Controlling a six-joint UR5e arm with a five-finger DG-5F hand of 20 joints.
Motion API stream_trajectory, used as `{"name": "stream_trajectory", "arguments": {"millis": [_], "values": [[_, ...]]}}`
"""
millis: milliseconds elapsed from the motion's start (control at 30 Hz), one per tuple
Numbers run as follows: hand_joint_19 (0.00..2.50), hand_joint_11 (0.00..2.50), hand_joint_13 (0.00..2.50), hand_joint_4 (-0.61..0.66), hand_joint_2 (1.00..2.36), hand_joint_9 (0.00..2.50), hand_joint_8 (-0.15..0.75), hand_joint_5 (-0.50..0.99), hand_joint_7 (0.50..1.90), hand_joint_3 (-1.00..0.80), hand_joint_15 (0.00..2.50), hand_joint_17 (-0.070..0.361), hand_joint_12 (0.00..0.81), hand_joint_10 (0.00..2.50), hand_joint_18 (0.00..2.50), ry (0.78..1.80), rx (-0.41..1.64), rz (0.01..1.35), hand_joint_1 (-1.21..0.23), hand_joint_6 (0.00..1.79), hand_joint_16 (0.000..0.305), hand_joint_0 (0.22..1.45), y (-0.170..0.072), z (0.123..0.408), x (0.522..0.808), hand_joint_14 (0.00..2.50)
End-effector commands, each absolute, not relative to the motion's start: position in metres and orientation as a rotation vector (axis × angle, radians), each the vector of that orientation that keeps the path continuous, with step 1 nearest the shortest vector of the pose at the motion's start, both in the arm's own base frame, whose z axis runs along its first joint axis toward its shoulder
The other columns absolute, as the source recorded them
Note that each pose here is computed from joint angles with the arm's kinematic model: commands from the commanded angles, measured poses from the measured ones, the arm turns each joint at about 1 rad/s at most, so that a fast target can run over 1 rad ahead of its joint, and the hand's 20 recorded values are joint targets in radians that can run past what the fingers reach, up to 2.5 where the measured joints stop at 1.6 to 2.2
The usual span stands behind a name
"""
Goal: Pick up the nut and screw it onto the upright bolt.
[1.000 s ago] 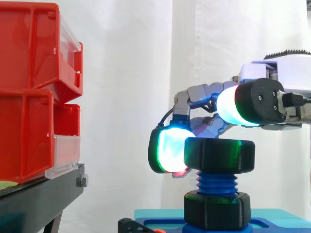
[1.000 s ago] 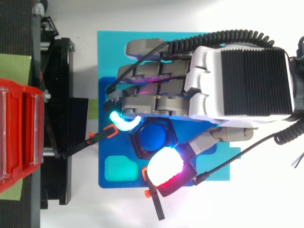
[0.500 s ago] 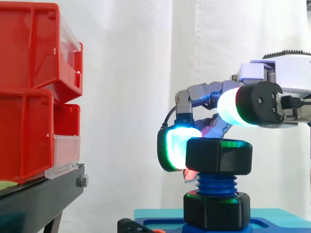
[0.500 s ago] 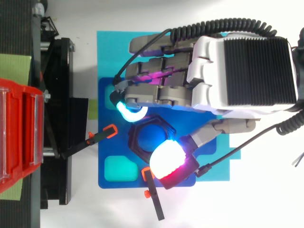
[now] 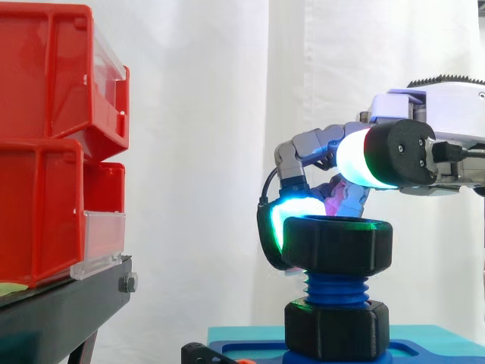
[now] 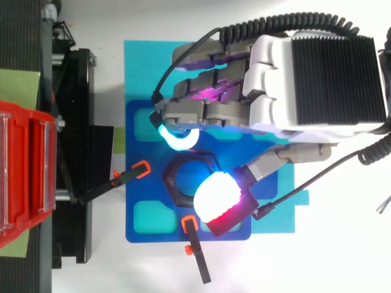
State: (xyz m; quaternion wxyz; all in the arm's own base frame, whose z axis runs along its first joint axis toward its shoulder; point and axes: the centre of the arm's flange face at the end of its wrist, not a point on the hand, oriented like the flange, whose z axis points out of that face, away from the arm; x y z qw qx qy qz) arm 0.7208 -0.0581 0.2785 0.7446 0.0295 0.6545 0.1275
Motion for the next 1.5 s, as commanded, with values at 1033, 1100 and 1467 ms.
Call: {"name": "stream_trajectory", "arguments": {"millis": [1033,1100,1467], "values": [[0.16,0.07,0.79,0.21,1.00,1.19,0.213,-0.06,0.89,-0.50,0.00,0.040,0.168,0.00,0.57,1.379,0.004,0.306,-0.24,0.50,0.018,0.53,-0.100,0.302,0.725,0.00],[0.17,0.00,0.77,0.19,1.00,1.15,0.206,-0.08,0.79,-0.50,0.00,0.043,0.169,0.00,0.56,1.374,0.000,0.308,-0.23,0.50,0.019,0.52,-0.096,0.303,0.725,0.00],[0.02,0.00,0.56,0.16,1.00,0.84,0.175,-0.12,0.56,-0.50,0.00,0.050,0.179,0.00,0.33,1.364,-0.012,0.339,-0.17,0.50,0.022,0.51,-0.067,0.302,0.730,0.00]]}}
